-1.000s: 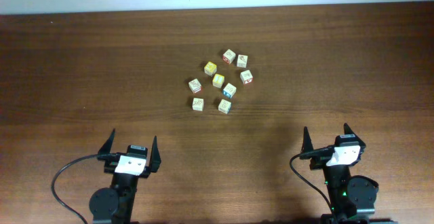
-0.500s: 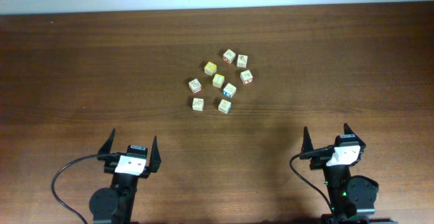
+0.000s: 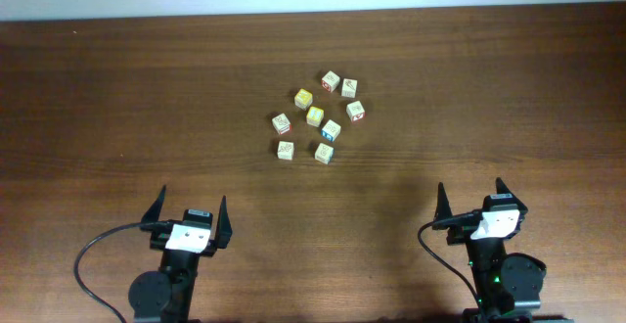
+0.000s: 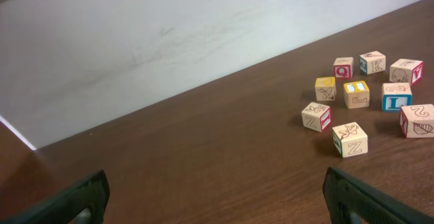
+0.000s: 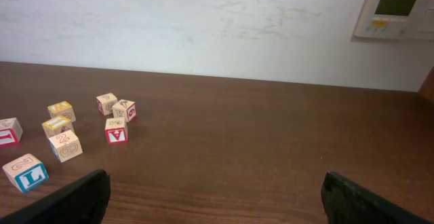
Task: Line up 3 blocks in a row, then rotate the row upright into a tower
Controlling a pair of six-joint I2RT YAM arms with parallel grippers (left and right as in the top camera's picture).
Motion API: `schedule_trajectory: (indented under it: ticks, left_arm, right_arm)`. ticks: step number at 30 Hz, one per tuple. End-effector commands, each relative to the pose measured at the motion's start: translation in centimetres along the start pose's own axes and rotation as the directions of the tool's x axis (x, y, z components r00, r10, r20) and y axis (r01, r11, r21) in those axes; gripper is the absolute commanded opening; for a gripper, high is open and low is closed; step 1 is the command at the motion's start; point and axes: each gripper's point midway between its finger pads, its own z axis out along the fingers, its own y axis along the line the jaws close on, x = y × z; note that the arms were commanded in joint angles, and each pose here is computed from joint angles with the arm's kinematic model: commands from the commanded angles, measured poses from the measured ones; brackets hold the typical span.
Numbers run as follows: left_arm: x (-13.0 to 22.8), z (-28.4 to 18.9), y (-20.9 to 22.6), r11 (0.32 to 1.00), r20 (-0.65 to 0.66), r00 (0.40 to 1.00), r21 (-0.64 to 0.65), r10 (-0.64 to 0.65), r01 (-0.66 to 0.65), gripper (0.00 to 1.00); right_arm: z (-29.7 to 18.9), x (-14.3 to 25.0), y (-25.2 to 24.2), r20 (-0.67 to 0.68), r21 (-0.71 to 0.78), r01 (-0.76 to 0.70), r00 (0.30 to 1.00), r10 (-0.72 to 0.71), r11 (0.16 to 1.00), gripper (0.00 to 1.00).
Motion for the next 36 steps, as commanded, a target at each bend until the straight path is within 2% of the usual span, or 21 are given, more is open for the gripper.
schedule_trajectory:
  ticks: [1,7,9,16,18,22,25,30,36]
  left_arm:
    - [0.2,0.0,0.1,1.0,0.0,1.0,-0.006,0.012,-0.012,0.99]
    - [-0.4,0.0,0.0,1.0,0.024,1.0,0.001,0.013,-0.013,0.99]
    - [-1.3,-0.1,-1.4,0.996,0.07,0.997,0.085,0.014,-0.02,0.99]
    - [-1.6,-0.1,-1.3,0.992,0.057,0.994,0.096,-0.092,0.086,0.99]
    - [-2.9,-0.1,-0.9,0.992,0.058,0.994,0.096,-0.093,0.087,0.99]
    - [-5.8,0.4,0.2,0.978,0.029,0.982,0.104,-0.186,0.182,0.99]
    - [-9.0,1.1,0.4,0.962,0.023,0.974,0.164,-0.225,0.218,0.99]
    - [-12.0,4.0,0.8,0.939,-0.092,0.967,0.231,-0.239,0.254,0.99]
    - [-12.6,8.5,0.3,0.886,-0.32,0.914,0.305,-0.25,0.35,0.99]
  right_arm:
    - [0.0,0.3,-0.2,-0.003,0.011,-0.001,1.0,0.001,1.0,0.98]
    - [0.0,0.3,-0.2,-0.003,0.011,-0.001,1.0,0.001,1.0,0.98]
    - [0.0,0.3,-0.2,-0.003,0.011,-0.001,1.0,0.001,1.0,0.98]
    - [0.0,-0.1,0.6,0.013,-0.039,-0.004,1.0,0.004,0.999,0.98]
    - [-0.1,-0.8,0.8,0.026,-0.052,-0.006,1.0,0.007,0.999,0.99]
    - [-1.0,-4.2,1.8,0.094,-0.116,-0.006,0.995,0.017,0.993,0.99]
    - [-1.8,-6.7,2.1,0.114,-0.144,-0.063,0.99,0.08,0.988,0.99]
    - [-2.5,-8.9,3.4,0.062,-0.224,-0.074,0.994,0.09,0.972,0.99]
    - [-0.2,-10.5,4.4,-0.125,-0.286,-0.132,0.987,0.1,0.949,0.98]
